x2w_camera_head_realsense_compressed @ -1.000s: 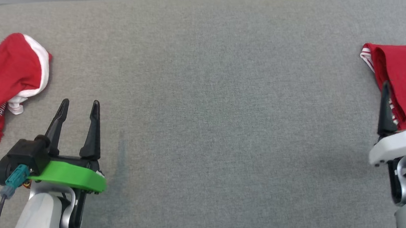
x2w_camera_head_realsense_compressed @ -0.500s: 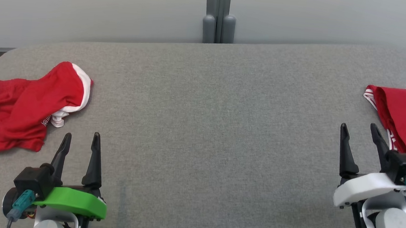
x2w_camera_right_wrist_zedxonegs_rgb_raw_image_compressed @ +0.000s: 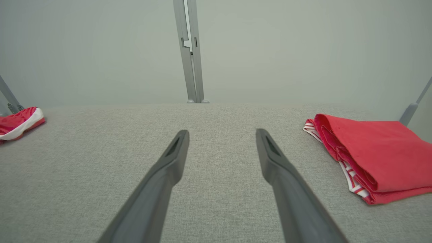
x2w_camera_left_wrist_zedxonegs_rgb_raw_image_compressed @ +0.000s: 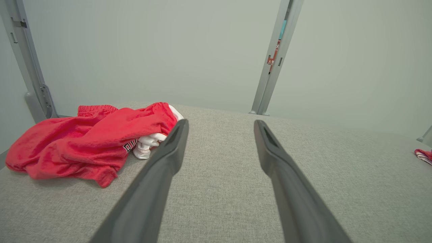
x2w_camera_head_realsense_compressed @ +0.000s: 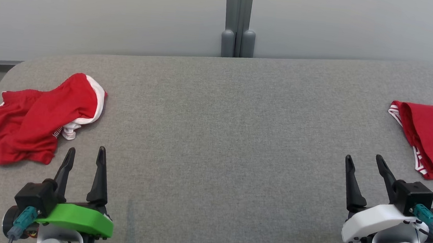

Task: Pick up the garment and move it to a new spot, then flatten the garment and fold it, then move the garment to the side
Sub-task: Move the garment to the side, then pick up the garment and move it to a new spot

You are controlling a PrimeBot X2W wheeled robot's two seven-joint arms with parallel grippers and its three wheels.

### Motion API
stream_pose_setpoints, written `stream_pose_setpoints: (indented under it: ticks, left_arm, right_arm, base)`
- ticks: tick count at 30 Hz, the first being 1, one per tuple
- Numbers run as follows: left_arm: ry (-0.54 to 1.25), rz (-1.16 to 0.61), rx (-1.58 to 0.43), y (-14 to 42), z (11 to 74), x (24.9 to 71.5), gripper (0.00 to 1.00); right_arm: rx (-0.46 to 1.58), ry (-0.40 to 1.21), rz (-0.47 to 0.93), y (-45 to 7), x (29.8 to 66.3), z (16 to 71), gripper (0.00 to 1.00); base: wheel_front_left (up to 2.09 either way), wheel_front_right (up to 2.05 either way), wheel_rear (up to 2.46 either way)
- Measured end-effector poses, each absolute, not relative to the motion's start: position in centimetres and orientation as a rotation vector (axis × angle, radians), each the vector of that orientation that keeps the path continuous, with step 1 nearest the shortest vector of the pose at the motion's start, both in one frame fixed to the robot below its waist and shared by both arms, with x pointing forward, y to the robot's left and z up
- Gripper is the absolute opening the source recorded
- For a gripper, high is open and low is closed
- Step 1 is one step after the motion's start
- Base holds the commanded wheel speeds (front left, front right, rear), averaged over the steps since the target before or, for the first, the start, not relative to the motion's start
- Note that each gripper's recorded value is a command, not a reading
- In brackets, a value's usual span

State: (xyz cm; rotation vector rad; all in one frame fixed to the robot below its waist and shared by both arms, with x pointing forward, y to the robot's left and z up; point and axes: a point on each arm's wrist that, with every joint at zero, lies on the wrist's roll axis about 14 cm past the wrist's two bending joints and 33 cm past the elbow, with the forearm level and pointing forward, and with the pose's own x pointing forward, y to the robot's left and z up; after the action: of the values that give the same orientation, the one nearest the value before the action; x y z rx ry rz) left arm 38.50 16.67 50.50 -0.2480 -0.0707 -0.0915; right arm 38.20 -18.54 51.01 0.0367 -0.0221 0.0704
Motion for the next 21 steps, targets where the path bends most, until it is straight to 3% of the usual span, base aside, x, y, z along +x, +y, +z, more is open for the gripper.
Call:
stream_pose_setpoints:
  ticks: [11, 21]
  left_arm:
    - [-0.052, -0.084, -0.252, 16.8, 49.9, 38.1, 1.0]
    - [-0.063, 0.016, -0.252, 20.2, 49.9, 36.1, 1.0]
  right_arm:
    - [0.03, -0.011, 0.08, -18.1, 38.3, 50.6, 1.0]
    - [0.023, -0.005, 0.209, -13.7, 39.4, 50.5, 1.0]
  base:
    - [0.0, 0.0, 0.0]
    - [0.0, 0.0, 0.0]
